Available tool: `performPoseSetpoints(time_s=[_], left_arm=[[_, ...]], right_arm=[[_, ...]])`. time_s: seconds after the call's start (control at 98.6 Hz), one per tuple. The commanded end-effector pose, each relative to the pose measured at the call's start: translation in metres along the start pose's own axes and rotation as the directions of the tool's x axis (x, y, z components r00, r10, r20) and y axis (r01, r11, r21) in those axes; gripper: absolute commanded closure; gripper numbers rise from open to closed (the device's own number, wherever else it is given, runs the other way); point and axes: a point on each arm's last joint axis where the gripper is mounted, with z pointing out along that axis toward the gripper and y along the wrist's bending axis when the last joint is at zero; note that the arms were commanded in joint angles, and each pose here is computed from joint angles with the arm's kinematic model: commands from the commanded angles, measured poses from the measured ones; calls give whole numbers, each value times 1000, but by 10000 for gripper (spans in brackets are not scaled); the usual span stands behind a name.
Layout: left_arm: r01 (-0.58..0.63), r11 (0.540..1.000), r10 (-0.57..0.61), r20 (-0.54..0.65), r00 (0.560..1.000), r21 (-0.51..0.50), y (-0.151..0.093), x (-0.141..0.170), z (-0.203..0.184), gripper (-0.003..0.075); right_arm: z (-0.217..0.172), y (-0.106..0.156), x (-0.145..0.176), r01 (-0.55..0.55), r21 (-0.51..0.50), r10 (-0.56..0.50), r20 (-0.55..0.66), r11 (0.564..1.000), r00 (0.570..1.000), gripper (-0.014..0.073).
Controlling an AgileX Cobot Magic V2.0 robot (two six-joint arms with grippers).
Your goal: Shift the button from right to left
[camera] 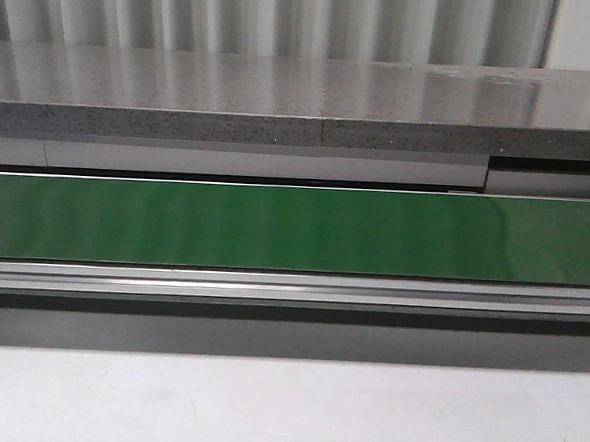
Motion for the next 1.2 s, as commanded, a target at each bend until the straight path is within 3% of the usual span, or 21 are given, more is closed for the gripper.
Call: performPoseSetpoints(time_s=[0.0, 0.101, 0.203, 0.274, 0.426, 0.76, 1.034, 1.186], left_arm=[[9, 1000, -10, 85, 996, 9, 0, 0, -1, 740], [9, 1000, -10, 85, 996, 9, 0, 0, -1, 740], [9, 1000, -10, 85, 996, 9, 0, 0, -1, 740], [9, 1000, -10, 85, 996, 9, 0, 0, -1, 740], [9, 1000, -10, 85, 996, 9, 0, 0, -1, 740], [9, 1000, -10, 85, 996, 9, 0, 0, -1, 740], [9, 1000, -10, 85, 996, 9, 0, 0, -1, 740], [9, 1000, -10, 85, 996, 9, 0, 0, -1, 740]], right_arm=[[-13, 1, -6, 0, 2, 0, 69, 1000, 998, 407], [-14, 2, -6, -3, -4, 3, 64, 1000, 998, 334], [-14, 2, -7, -6, -8, 6, 70, 1000, 997, 138], [-15, 3, -7, -10, -14, 11, 78, 1000, 997, 48], [-16, 4, -8, -11, -22, 12, 86, 1000, 996, 43], [-66, 45, 7, 136, -40, -124, 226, 990, 966, 229], [-115, 67, 30, 222, -44, -192, 361, 974, 913, 670], [-139, 71, 47, 247, -43, -204, 433, 968, 878, 661]])
